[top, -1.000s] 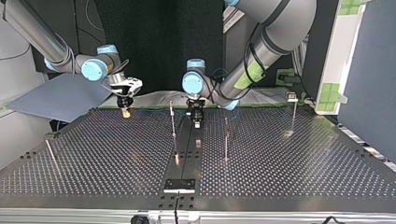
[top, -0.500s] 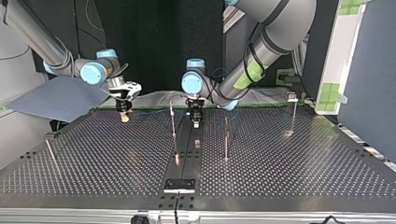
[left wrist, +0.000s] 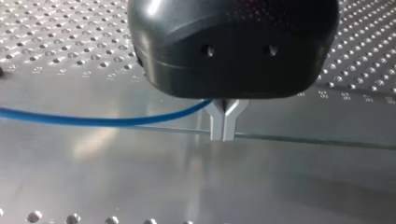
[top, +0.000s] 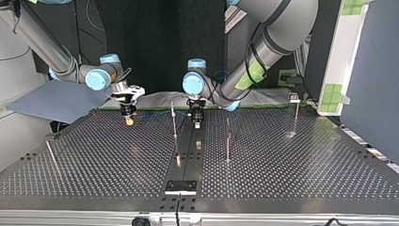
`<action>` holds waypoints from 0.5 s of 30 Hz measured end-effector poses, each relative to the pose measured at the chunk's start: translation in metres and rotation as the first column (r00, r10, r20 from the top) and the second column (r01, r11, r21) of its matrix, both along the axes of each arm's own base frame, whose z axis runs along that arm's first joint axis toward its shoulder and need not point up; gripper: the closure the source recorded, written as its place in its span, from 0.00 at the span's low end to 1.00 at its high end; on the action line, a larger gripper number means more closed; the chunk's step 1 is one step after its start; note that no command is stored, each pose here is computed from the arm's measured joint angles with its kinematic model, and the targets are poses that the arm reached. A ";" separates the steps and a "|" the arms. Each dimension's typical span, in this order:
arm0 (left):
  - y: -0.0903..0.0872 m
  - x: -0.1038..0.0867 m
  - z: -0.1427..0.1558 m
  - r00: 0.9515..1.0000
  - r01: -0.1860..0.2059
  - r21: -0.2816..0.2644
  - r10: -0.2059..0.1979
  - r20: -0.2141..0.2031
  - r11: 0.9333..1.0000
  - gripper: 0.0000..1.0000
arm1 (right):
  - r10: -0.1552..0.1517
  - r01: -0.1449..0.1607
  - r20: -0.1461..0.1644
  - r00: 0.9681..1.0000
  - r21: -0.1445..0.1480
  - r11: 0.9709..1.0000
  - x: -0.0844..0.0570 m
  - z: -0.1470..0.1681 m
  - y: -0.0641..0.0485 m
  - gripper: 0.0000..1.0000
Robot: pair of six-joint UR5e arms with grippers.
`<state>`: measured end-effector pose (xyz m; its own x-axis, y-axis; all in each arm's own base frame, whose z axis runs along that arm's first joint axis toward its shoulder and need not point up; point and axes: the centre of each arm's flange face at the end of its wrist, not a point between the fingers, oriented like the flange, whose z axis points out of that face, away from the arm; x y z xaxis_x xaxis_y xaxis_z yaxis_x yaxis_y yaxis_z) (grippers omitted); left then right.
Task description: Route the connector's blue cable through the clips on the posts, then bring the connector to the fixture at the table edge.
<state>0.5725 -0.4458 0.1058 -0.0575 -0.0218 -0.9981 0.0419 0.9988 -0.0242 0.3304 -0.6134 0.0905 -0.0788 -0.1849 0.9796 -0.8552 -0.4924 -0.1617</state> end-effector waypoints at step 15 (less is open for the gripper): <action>0.001 0.002 0.000 1.000 -0.003 -0.001 0.003 0.002 1.000 1.00 | 0.008 -0.008 0.003 1.000 -0.011 1.000 0.004 0.011 -0.010 1.00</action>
